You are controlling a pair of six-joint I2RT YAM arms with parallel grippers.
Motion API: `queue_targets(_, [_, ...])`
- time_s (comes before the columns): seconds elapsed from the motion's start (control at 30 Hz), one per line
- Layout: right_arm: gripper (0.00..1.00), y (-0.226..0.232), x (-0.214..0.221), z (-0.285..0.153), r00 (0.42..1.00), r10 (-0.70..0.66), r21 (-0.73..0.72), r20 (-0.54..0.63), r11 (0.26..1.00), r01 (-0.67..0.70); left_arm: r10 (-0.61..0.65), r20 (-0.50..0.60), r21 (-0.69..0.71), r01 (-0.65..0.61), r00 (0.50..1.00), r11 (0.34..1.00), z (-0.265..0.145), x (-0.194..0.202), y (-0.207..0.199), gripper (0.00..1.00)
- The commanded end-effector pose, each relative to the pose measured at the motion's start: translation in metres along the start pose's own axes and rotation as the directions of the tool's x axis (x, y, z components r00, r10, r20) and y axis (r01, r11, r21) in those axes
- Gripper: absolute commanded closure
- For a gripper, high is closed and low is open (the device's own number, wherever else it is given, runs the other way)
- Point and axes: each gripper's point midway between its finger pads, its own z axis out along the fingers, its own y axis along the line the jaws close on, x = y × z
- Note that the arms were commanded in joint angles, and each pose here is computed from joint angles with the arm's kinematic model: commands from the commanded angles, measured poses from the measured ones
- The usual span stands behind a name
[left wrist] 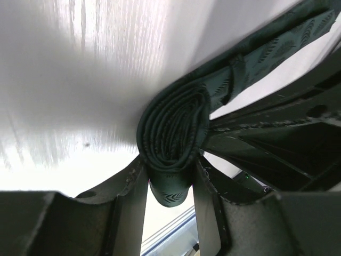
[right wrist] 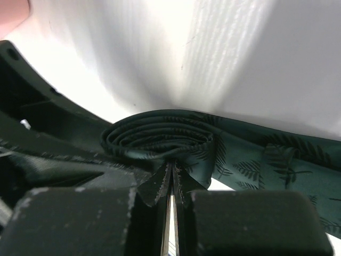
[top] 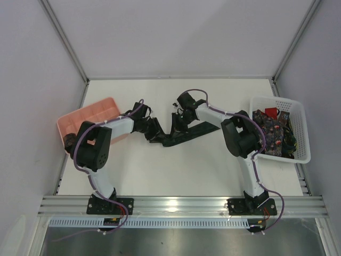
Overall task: Roll the ties
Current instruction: Roll the tie
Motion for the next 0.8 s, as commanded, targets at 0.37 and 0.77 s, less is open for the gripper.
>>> queue_targets(0.37, [0.93,0.008,0.005,0.012,1.0,0.002,-0.016,-0.012,1.0,-0.002,0.058,0.036,0.084,-0.06,0.998,0.995,-0.027,-0.002,-0.037,0.6])
queue_targets(0.77, [0.93,-0.008,-0.004,-0.007,0.998,0.056,-0.022,0.02,0.998,-0.056,0.098,0.037,0.116,-0.101,0.995,0.988,-0.022,-0.008,-0.075,0.56])
